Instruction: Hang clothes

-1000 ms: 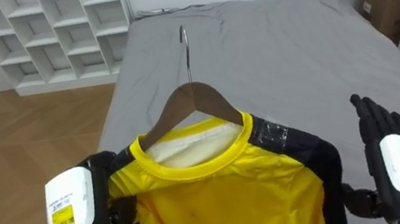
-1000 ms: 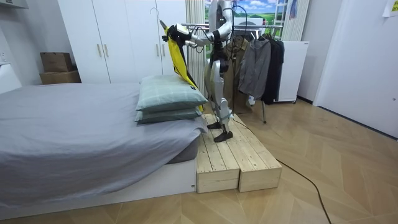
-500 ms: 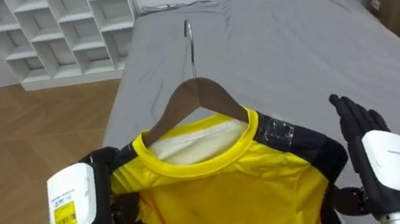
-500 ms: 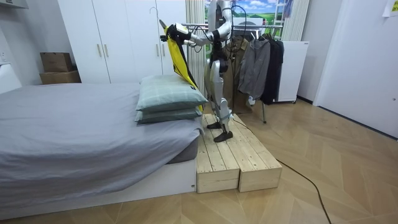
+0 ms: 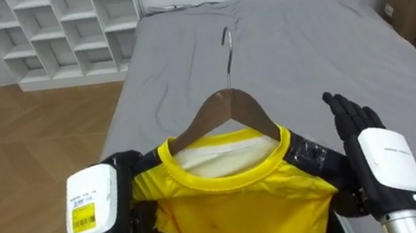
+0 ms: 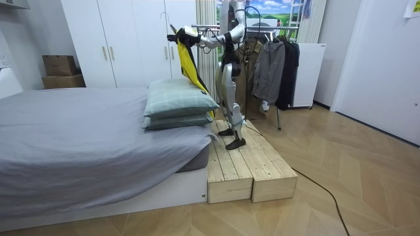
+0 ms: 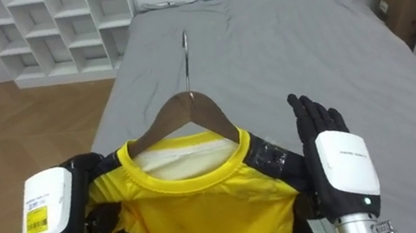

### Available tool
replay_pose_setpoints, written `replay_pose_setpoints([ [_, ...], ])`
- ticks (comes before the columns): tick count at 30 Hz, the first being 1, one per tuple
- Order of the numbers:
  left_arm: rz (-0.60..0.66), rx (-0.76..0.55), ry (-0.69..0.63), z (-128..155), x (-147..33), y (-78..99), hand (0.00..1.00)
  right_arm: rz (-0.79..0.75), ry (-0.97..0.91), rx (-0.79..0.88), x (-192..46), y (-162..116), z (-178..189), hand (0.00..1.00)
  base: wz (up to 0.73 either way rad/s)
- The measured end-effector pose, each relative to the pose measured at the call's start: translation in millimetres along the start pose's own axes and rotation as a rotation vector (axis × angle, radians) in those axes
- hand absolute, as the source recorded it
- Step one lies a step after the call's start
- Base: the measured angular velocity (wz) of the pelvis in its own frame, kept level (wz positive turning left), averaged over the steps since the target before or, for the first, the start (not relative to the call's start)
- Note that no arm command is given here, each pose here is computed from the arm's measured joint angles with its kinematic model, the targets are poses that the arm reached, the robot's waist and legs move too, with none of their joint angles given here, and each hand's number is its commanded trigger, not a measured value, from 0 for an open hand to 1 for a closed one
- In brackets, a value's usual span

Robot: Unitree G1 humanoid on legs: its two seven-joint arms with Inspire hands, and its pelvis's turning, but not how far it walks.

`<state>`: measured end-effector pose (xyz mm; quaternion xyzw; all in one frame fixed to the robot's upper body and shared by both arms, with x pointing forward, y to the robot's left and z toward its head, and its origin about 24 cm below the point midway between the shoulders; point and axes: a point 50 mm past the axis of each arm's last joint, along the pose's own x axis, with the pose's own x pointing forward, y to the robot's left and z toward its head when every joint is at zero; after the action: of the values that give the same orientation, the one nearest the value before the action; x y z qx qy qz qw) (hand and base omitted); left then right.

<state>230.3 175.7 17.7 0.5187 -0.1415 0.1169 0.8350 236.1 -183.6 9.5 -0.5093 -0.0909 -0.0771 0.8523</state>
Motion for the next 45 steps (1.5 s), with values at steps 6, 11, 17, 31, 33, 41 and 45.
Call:
replay_pose_setpoints([
  [6, -0.025, -0.002, 0.004, 0.7, 0.7, -1.7, 1.0, 0.007, -0.003, 0.0, -0.2, 0.9, 0.7, 0.0, 0.0],
  [11, -0.032, -0.006, 0.005, 1.7, 0.5, -2.8, 1.0, 0.011, -0.01, -0.003, -0.6, 2.2, 2.4, 0.0, 0.0],
  [17, -0.04, -0.012, -0.004, 4.7, -0.5, -5.0, 1.0, 0.021, -0.02, -0.002, -1.5, 4.4, 4.7, 0.0, 0.0],
  [31, -0.05, 0.004, 0.0, 6.5, -1.9, -7.8, 1.0, 0.075, -0.034, 0.003, 7.1, 6.8, 10.3, 0.0, 0.0],
  [33, -0.052, 0.002, -0.002, 7.5, -2.2, -8.5, 1.0, 0.099, -0.034, 0.002, 7.8, 8.8, 10.5, 0.0, 0.02],
  [41, -0.069, 0.038, -0.024, 10.3, -3.1, -11.0, 1.0, 0.202, 0.017, 0.025, 8.4, 18.1, 5.3, 0.0, 0.02],
  [45, -0.072, 0.058, -0.031, 11.4, -3.2, -11.9, 1.0, 0.233, 0.02, 0.023, 9.8, 19.4, 5.3, 0.0, 0.0],
])
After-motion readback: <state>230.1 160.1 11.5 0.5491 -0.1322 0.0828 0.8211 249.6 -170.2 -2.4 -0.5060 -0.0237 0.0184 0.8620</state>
